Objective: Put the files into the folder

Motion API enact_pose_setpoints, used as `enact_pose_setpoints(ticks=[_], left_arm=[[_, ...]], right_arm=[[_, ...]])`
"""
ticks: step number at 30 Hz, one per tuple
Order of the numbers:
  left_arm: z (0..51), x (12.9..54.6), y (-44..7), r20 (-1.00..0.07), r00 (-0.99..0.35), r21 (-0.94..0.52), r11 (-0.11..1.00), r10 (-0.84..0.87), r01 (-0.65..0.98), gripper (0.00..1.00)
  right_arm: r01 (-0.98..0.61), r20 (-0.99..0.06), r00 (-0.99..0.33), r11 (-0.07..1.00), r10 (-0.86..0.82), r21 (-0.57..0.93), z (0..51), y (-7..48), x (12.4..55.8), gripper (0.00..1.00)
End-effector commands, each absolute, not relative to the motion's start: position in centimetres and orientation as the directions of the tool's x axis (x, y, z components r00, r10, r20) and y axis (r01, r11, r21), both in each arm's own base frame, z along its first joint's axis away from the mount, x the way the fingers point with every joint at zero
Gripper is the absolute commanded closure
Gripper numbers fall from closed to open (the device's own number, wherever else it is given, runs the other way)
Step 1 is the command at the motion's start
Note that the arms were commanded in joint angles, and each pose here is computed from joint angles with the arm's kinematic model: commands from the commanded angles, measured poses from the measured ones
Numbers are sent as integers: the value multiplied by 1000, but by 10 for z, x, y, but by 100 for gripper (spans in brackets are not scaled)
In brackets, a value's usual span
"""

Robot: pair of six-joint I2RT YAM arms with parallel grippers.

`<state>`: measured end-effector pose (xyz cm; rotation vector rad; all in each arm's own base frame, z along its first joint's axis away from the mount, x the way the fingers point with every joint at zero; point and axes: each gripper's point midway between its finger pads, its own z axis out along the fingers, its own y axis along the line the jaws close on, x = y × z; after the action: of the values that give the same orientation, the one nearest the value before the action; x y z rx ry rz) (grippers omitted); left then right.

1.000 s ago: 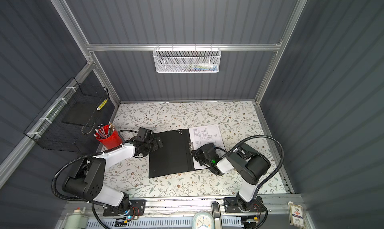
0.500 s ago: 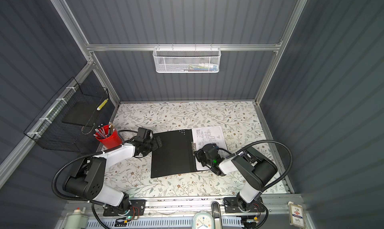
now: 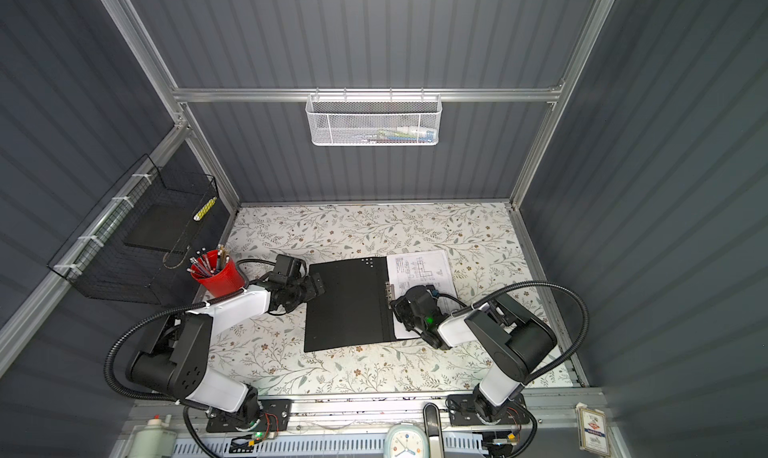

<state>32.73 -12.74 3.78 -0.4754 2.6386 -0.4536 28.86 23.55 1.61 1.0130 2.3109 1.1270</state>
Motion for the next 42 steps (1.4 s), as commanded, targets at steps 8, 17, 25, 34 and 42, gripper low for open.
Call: enact_pose_setpoints(ticks=[8, 17, 25, 34, 42], left_arm=[[58, 292, -148, -302, -926, -305, 943, -227, -131, 28], [29, 281, -199, -245, -960, -358, 933, -132, -37, 82], [1, 266, -172, -188, -971, -209, 972, -146, -106, 100], [-27, 241, -134, -117, -974, -13, 981, -196, -195, 100], [-41, 232, -125, -74, -974, 42, 975, -215, -218, 100]], right_arm=[[666, -40, -676, 633, 736, 394, -76, 160, 210, 100], [645, -32, -689, 633, 724, 429, -65, 168, 215, 100], [602, -44, -718, 652, 694, 460, -49, 177, 224, 100], [606, -105, -709, 679, 697, 415, -38, 161, 222, 100], [622, -122, -704, 690, 700, 371, -48, 149, 220, 100]])
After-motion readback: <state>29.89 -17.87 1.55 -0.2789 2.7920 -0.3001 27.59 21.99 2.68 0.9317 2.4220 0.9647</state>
